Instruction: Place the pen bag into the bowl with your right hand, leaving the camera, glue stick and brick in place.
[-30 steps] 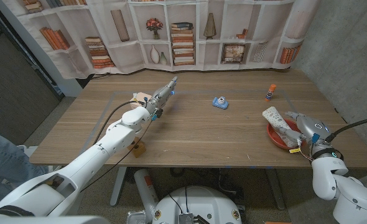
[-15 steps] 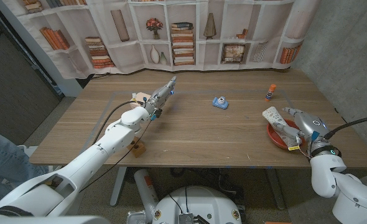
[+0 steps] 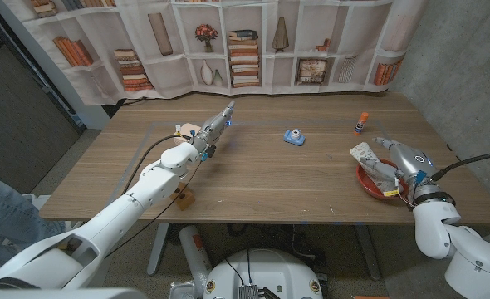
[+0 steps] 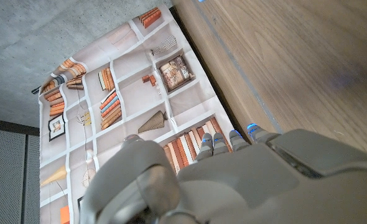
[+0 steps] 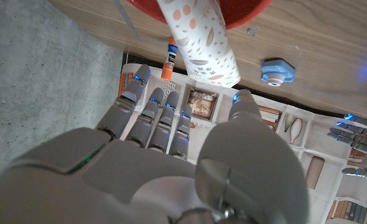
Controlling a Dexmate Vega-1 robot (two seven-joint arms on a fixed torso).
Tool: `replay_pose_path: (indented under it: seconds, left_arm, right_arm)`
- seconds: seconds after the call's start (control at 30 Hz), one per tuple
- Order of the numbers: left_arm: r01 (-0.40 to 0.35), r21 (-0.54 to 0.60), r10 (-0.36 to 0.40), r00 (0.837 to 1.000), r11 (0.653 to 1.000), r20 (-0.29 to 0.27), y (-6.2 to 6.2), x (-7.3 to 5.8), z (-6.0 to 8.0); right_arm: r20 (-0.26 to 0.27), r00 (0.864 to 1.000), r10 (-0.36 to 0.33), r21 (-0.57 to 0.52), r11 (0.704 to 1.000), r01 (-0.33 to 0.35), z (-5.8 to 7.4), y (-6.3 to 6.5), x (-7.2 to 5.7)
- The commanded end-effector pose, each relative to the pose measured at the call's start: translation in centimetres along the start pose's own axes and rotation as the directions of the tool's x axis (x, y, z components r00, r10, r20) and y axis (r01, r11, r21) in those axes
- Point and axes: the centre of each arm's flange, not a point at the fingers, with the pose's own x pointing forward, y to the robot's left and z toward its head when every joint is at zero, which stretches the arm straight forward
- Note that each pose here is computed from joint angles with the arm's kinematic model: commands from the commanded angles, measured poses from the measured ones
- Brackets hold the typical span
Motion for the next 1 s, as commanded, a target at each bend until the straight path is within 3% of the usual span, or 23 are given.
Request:
replay_pose_path:
  seconds: [0.03,1.0]
  left_arm:
    - [-0.008,0.002,0.008,1.0,1.0,0.003,-0.1,-0.4,0.2]
    - [-0.03,0.004,0.03,0.999,1.0,0.012,0.4,-2.1,0.2]
  right_arm:
    - [0.062,0.998,-0.023,0.041,0.999,0.02,0.5,-0.6,0.7]
    - [0.158,0.985,-0.068,0.092,0.994,0.053,2.6,-1.6,2.3]
